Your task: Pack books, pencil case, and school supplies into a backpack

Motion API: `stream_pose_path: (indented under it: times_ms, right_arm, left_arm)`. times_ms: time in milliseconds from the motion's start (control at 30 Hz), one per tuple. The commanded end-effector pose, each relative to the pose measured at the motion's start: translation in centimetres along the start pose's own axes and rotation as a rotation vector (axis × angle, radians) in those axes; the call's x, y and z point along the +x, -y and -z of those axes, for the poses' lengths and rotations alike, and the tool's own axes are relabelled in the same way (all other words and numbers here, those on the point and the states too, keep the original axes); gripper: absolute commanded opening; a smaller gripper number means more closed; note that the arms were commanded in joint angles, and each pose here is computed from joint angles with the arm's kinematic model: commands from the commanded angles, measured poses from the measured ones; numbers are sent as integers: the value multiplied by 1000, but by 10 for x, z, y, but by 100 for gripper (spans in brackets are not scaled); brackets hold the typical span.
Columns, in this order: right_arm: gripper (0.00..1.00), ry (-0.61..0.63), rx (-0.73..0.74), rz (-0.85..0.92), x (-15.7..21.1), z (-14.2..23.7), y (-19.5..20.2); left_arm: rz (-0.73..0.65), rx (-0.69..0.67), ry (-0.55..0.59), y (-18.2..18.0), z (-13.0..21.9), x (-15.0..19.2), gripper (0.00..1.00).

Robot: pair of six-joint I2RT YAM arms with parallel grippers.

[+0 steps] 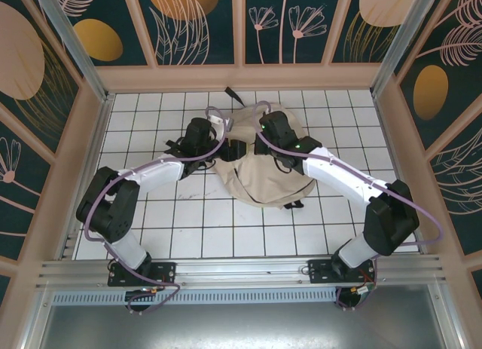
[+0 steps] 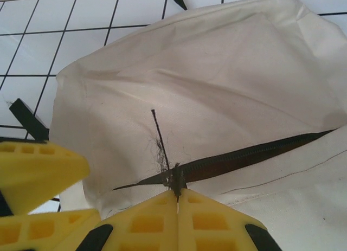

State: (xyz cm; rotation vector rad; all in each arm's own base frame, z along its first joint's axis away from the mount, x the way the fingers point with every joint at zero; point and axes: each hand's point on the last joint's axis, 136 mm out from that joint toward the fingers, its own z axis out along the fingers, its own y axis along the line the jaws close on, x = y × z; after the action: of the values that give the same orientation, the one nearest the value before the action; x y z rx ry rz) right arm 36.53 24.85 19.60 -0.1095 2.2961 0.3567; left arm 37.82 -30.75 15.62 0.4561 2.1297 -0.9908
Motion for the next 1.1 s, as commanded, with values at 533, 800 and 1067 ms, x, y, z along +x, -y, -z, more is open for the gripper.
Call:
stream_pose_path:
  times_ms: [533, 800, 1067]
  right_arm:
    - [0, 31, -106, -165, -19, 0, 14]
    - [0, 29, -106, -169, -19, -2, 16]
    - [0, 75, 85, -154, -22, -2, 53]
  left_arm:
    - [-685, -45, -88, 1, -32, 10, 58]
    - [-695, -51, -98, -4, -41, 11, 39]
    - [-716, -103, -71, -7, -31, 5, 15]
